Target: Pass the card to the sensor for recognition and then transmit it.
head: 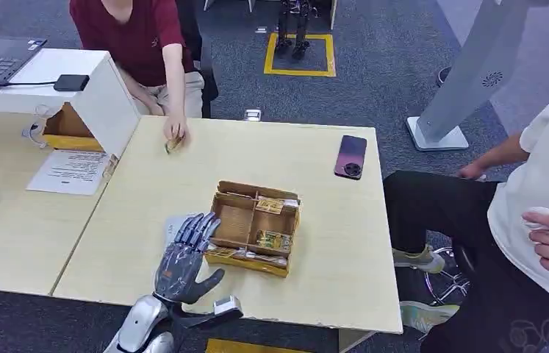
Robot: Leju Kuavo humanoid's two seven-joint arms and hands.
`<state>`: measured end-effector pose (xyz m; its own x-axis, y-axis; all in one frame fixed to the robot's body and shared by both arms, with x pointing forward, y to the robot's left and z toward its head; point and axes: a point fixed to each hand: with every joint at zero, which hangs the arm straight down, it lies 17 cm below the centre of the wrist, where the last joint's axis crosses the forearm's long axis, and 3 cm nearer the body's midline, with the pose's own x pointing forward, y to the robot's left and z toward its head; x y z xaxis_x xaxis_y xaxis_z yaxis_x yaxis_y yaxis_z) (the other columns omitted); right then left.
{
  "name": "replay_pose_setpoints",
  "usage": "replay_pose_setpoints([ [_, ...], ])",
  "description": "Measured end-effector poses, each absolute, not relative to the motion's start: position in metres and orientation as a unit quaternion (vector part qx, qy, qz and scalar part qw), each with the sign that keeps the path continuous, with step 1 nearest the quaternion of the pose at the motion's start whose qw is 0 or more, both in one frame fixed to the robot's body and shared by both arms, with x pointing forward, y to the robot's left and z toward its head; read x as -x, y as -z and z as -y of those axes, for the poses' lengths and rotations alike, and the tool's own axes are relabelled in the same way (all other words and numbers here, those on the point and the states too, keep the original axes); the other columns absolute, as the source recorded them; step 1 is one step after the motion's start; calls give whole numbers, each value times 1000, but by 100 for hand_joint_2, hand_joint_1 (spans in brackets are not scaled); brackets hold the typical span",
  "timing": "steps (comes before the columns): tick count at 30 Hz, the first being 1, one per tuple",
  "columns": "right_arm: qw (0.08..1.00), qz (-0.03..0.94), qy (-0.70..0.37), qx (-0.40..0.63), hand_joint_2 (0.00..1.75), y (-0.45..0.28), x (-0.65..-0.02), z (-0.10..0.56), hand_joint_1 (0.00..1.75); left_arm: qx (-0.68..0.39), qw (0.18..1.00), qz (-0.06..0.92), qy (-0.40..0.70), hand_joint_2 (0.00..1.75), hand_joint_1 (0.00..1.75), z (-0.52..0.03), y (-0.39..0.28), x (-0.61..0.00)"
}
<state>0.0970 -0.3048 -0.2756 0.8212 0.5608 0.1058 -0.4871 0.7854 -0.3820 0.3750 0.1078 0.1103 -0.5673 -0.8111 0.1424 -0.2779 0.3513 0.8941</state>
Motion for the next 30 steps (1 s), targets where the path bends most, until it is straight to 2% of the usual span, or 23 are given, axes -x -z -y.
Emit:
replay_pose_setpoints([
  [30,938,108,-279,172,175,276,-97,305,0,-353,315,754,457,175,0,-103,-94,-383],
])
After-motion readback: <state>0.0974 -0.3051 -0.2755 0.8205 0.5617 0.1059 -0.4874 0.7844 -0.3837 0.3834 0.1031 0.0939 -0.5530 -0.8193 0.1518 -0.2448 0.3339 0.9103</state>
